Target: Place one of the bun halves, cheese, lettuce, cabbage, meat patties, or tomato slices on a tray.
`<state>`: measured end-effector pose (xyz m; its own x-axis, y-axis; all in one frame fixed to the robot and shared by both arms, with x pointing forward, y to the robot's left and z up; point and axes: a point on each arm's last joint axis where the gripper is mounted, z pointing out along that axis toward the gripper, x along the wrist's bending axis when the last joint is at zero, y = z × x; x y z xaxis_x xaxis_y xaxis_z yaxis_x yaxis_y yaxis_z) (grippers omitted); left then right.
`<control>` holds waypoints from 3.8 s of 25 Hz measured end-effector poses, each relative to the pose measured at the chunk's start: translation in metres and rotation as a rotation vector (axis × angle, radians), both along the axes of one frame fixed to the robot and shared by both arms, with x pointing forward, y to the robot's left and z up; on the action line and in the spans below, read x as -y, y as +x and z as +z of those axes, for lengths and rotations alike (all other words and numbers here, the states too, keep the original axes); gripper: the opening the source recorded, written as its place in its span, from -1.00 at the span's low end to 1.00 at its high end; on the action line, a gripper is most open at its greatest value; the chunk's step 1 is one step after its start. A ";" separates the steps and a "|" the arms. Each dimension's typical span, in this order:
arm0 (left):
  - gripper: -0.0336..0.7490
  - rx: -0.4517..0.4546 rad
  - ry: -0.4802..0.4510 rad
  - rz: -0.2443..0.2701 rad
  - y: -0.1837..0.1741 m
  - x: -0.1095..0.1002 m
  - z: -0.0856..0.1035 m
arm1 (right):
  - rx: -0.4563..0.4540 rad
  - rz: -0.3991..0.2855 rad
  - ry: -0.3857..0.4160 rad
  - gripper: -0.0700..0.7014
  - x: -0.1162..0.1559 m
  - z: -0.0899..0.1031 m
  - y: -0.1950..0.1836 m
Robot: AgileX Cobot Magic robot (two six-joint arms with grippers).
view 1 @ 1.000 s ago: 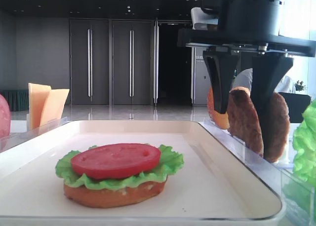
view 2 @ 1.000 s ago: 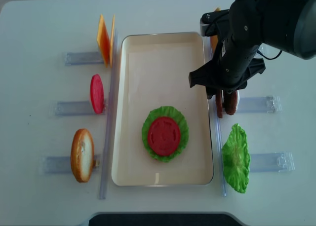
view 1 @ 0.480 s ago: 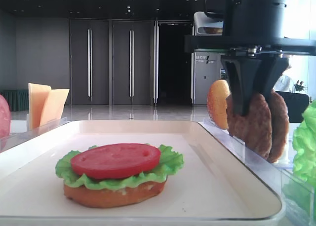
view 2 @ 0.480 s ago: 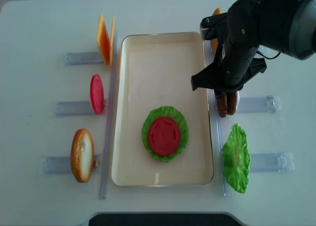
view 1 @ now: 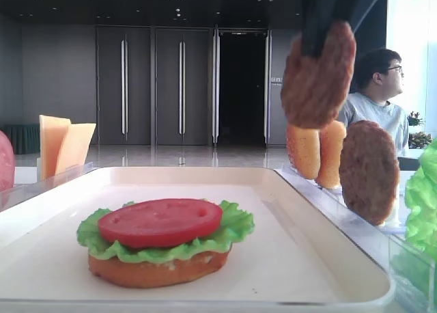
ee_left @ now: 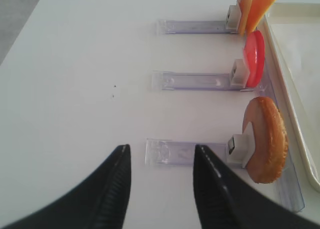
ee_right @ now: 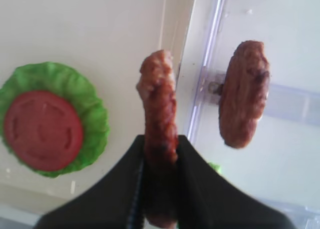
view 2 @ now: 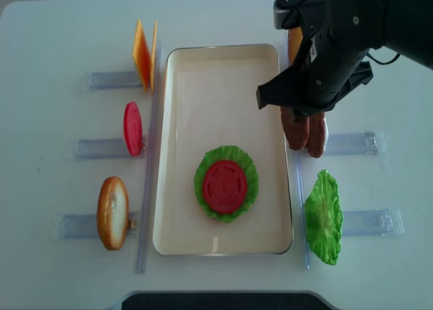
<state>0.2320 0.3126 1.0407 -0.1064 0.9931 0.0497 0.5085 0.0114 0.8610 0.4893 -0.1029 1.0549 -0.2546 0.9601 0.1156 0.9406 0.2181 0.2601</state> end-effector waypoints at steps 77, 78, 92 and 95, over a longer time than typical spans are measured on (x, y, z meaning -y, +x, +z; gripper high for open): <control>-0.18 0.000 -0.001 -0.001 0.000 0.000 0.000 | -0.051 0.094 0.789 0.05 -0.014 -0.131 -0.020; -0.18 0.000 -0.001 -0.001 0.000 0.000 0.000 | -0.041 0.097 0.780 0.07 -0.013 -0.127 -0.021; -0.18 0.000 -0.001 -0.001 0.000 0.000 0.000 | 0.084 0.140 0.340 0.04 0.038 -0.065 -0.050; -0.18 0.000 -0.001 -0.001 0.000 0.000 0.000 | 0.039 0.089 0.088 -0.01 0.067 -0.051 -0.063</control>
